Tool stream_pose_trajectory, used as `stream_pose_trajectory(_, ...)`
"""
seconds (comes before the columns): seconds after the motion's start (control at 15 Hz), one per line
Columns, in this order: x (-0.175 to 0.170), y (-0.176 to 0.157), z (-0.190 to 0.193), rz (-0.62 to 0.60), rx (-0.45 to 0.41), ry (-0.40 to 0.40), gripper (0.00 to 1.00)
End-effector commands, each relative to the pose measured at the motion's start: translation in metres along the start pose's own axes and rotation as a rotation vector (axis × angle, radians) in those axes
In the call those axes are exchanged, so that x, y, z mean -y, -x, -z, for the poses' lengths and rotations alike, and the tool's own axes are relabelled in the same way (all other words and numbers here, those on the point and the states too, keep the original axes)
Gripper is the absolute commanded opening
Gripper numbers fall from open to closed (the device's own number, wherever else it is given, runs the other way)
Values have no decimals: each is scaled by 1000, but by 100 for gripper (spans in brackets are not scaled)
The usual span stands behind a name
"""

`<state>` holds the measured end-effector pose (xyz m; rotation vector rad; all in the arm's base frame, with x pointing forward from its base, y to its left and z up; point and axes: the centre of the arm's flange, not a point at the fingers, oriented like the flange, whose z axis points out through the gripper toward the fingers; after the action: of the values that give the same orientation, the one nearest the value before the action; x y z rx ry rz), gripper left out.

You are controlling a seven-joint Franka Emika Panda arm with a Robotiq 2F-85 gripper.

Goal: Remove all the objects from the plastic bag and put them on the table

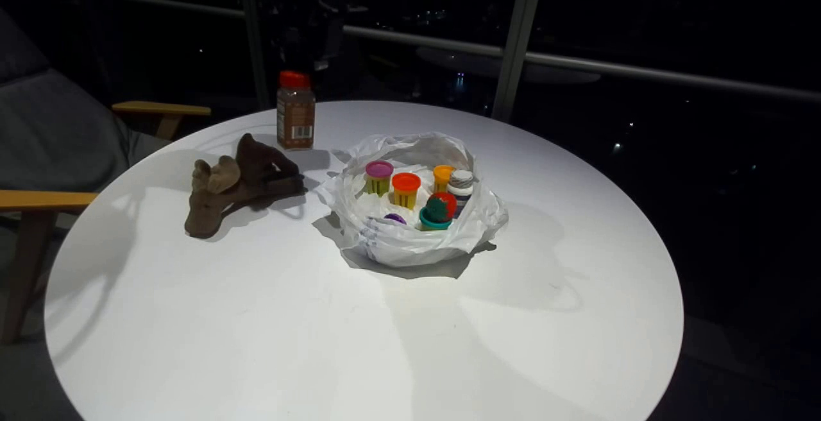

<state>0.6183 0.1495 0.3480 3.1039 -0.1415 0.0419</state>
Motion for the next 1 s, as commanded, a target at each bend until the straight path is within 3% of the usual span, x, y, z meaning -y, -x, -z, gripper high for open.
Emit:
stream_pose_trajectory(0.0,-10,31,-24,59,-25,-47,22)
stream_pose_trajectory(0.33,-11,35,-69,151,-112,-57,22)
stream_pose_trajectory(0.87,-5,38,-105,210,-108,-100,22)
stream_pose_trajectory(0.93,-5,39,-104,210,-105,-108,72)
